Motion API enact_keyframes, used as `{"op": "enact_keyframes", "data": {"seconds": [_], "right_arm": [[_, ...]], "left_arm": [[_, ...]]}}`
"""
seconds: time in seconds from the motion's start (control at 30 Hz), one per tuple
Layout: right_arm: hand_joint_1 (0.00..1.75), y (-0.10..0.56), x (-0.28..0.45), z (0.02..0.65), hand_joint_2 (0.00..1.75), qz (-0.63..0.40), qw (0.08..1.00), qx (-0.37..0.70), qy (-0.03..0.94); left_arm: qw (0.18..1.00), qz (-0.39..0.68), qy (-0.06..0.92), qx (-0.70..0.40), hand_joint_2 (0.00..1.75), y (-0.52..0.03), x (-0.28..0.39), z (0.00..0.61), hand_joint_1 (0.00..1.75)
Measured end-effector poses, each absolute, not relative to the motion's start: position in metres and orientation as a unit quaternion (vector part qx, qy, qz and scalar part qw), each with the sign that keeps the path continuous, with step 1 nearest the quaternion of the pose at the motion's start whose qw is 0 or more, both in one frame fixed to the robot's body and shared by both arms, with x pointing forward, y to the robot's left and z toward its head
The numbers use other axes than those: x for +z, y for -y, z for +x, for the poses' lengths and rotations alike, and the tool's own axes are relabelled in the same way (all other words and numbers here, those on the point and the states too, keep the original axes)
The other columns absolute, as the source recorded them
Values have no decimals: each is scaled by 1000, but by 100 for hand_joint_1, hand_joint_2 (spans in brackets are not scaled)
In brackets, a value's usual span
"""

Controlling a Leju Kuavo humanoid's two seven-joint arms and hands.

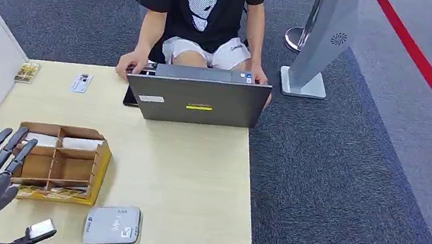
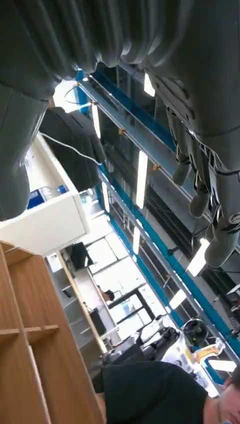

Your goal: Pass the card to the sensor for recognition and then transmit it.

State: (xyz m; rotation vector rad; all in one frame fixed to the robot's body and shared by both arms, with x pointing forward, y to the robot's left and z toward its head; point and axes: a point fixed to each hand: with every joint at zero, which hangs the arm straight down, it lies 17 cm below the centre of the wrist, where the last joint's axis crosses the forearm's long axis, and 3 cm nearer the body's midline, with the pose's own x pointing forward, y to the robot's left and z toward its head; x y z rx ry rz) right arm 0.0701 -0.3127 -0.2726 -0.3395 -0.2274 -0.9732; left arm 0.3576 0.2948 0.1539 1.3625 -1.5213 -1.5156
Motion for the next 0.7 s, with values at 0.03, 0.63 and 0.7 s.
{"op": "enact_keyframes", "data": {"seconds": [0.03,0.63,0.7], "right_arm": [[0,312,-273,70,175,-161,863,-467,107],[0,298,-274,59,175,-165,844,-504,82],[0,297,-274,59,175,-163,845,-503,79]], "left_arm": [[293,512,574,-568,175,-292,155,356,0],[408,464,559,-553,175,-265,122,329,0],[426,457,551,-554,175,-268,114,329,0]]}}
